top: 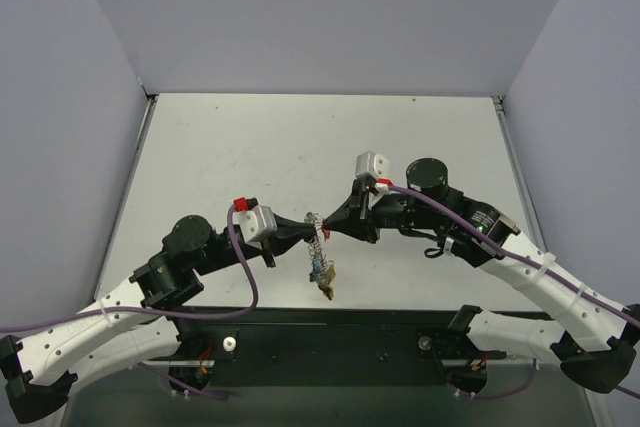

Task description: Put the keys on the keyring

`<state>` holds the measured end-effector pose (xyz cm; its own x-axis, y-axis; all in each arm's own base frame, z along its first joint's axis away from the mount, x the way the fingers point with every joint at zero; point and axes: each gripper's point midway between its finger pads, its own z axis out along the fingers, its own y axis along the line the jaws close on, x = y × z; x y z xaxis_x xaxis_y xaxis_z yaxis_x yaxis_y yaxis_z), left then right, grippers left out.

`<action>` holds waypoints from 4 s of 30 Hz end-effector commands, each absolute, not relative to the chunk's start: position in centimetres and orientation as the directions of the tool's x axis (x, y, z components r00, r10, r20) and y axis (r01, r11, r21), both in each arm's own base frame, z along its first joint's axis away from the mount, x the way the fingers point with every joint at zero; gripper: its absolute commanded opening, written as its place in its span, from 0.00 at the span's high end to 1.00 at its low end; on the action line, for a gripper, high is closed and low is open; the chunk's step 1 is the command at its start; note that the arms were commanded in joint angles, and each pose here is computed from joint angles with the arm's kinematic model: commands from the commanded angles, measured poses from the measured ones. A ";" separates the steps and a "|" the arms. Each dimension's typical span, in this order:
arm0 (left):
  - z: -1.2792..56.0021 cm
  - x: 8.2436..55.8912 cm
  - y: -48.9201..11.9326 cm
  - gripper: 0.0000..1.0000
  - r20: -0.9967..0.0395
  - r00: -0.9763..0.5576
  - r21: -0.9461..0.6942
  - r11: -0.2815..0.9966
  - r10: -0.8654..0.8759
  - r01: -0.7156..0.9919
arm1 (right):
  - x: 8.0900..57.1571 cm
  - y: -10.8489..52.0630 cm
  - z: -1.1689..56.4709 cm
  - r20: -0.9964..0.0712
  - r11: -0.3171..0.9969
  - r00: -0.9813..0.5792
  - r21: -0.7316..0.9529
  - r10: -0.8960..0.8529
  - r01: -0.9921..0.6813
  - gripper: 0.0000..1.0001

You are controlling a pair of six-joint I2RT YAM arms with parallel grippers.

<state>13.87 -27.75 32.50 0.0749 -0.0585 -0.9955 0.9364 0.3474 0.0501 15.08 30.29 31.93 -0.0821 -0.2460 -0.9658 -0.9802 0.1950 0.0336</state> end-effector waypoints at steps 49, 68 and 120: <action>38.3 13.9 -27.3 1.00 -0.965 0.103 0.006 0.372 -0.240 0.928 | 13.5 29.1 33.3 -0.981 0.180 -0.016 -0.019 -0.192 -0.983 1.00; 39.3 15.9 -27.1 1.00 -0.951 -0.042 -0.184 0.452 -0.306 0.873 | 17.0 29.5 33.8 -0.980 0.442 0.120 -0.181 -0.161 -0.878 1.00; 39.1 16.3 -27.6 1.00 -0.947 -0.057 -0.202 0.451 -0.315 0.869 | 16.1 30.8 35.0 -0.967 0.406 0.197 -0.246 -0.159 -0.880 1.00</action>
<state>16.79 -28.02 33.59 -0.1478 -0.1896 -0.9707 0.8442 0.4871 -0.2237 16.58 30.48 32.18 0.1530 -0.2167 -0.9642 -0.8798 0.4144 -0.2328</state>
